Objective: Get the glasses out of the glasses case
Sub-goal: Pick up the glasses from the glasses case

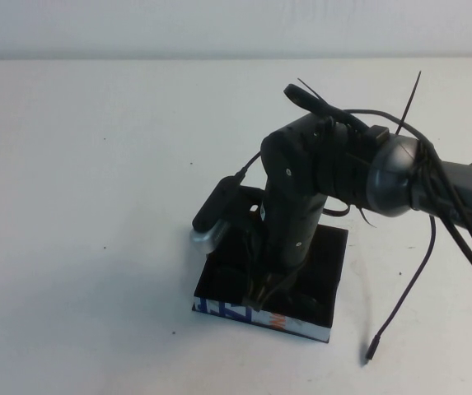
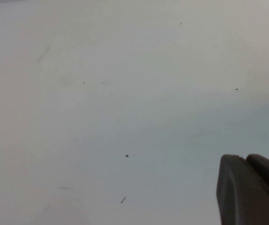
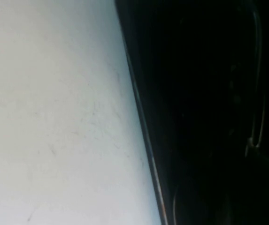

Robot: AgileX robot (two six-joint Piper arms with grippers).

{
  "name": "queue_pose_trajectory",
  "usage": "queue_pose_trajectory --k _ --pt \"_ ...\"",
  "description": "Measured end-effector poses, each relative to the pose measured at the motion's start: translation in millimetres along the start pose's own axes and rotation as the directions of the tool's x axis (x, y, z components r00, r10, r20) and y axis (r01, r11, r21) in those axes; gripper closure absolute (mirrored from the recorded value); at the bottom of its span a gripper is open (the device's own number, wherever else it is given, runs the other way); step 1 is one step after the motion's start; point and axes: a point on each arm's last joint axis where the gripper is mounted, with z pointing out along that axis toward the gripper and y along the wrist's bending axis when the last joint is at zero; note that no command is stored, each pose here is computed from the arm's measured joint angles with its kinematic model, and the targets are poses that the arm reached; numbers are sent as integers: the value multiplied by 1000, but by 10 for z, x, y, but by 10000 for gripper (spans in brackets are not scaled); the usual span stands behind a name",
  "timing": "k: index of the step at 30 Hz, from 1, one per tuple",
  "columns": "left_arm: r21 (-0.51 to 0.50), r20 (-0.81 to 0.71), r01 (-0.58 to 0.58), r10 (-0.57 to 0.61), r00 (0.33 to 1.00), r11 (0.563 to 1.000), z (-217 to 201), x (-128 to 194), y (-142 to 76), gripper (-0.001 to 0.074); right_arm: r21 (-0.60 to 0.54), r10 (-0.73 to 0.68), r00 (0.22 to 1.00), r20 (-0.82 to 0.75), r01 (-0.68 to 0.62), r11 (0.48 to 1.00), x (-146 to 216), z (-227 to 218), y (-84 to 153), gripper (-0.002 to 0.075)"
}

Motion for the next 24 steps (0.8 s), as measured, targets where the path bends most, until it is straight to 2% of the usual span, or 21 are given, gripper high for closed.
queue_pose_trajectory --k 13,24 --pt "0 0 0 0 1000 1000 0 0 0 740 -2 -2 1000 -9 2 1000 0 -71 2 721" --pt "0 0 0 0 1000 1000 0 0 0 740 65 11 999 47 -14 998 74 -625 20 727"
